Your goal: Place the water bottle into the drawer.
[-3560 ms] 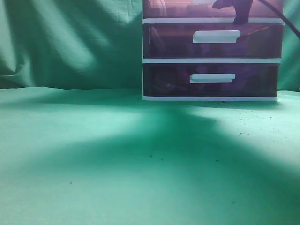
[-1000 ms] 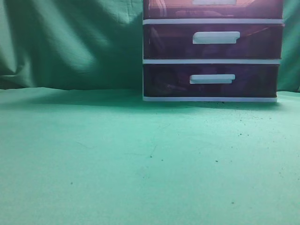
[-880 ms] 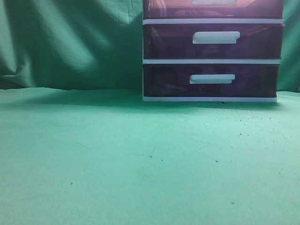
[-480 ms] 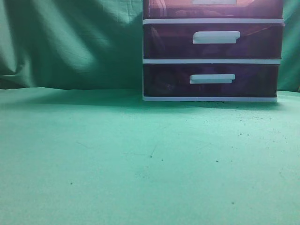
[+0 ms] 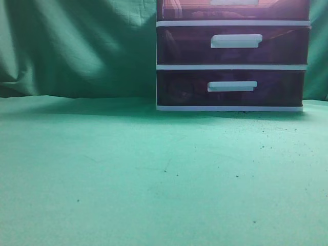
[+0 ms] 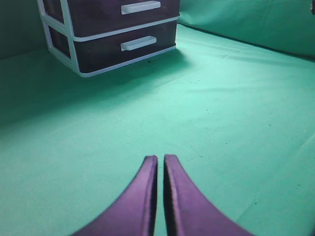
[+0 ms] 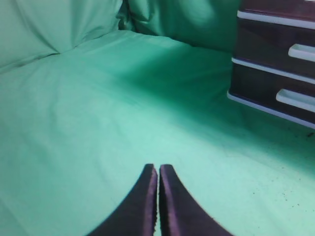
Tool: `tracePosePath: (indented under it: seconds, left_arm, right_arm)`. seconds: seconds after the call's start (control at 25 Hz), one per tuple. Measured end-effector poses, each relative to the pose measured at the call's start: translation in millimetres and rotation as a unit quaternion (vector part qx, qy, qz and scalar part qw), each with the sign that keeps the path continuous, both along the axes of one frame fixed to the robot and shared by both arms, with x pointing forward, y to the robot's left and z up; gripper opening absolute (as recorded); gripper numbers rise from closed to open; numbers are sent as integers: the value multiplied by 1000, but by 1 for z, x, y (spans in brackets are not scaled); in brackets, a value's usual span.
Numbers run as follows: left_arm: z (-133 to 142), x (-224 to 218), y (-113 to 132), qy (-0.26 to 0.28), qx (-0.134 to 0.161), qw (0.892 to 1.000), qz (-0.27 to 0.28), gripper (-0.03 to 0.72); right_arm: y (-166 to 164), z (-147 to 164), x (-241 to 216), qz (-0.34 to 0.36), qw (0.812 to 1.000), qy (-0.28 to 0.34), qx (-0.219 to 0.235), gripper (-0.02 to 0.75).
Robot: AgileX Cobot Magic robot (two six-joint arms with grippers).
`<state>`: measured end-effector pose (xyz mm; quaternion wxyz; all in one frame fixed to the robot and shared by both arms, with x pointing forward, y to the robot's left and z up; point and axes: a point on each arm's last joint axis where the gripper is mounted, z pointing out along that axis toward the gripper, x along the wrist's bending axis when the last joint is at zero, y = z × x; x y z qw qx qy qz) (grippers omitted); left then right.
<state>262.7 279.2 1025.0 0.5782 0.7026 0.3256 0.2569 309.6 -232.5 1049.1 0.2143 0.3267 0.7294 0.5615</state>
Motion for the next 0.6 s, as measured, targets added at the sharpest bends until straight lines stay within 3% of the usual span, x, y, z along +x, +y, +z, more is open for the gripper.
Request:
tracePosePath:
  seconds: [0.08,0.32,0.6]
  left_arm:
    - [0,0,0,0,0,1000,0,0]
    - [0,0,0,0,0,1000,0,0]
    - [0,0,0,0,-1,1000,0,0]
  right_arm:
    - [0,-1,-1,5,1000,3,-3,0]
    - [-3,-5,1,6,997,-34,-75,0]
    - [-22,-20,1,-91,990,-61,-83,0]
